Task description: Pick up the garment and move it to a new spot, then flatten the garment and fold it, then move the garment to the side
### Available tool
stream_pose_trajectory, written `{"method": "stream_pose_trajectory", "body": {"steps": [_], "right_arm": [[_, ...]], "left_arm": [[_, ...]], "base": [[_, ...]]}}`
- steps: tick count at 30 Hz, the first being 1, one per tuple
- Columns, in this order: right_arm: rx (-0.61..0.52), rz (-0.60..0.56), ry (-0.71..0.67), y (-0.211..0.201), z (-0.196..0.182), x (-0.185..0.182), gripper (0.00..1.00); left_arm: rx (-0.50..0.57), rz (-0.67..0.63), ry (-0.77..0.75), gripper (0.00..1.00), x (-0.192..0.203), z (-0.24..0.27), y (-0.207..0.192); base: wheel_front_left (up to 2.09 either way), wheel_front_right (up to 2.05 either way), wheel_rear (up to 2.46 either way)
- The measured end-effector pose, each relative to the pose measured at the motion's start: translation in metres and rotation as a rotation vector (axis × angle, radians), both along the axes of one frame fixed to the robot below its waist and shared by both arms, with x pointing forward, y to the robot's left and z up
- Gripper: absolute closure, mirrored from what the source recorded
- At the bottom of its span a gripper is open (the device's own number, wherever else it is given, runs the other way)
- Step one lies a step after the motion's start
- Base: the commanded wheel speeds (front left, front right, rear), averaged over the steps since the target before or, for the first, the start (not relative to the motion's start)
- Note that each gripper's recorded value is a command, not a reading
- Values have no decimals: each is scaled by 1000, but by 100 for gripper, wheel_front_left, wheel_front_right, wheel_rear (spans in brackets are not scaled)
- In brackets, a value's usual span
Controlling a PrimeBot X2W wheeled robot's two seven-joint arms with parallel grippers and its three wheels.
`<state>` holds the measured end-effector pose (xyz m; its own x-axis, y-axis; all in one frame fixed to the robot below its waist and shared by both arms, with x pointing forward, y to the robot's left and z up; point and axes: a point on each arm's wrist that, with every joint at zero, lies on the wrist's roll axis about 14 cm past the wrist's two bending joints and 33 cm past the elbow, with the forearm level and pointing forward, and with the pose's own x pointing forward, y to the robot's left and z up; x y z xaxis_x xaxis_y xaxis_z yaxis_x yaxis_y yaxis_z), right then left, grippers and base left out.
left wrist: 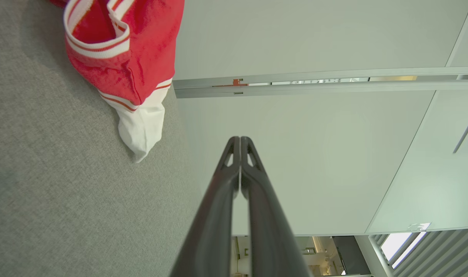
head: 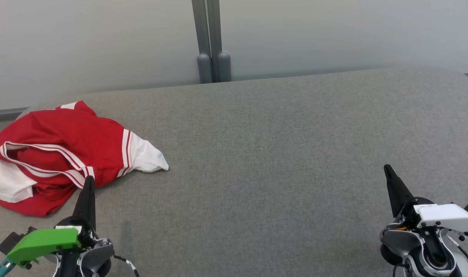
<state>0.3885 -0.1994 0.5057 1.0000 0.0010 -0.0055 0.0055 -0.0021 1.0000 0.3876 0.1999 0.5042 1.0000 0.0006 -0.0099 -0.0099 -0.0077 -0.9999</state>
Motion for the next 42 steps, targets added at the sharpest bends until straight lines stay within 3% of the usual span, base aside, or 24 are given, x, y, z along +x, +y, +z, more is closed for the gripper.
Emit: {"method": "stream_pose_trajectory", "body": {"steps": [42], "right_arm": [[0, 0, 0, 0, 0, 0, 100]], "left_arm": [[0, 0, 0, 100, 0, 0, 0]], "base": [[0, 0, 0]]}}
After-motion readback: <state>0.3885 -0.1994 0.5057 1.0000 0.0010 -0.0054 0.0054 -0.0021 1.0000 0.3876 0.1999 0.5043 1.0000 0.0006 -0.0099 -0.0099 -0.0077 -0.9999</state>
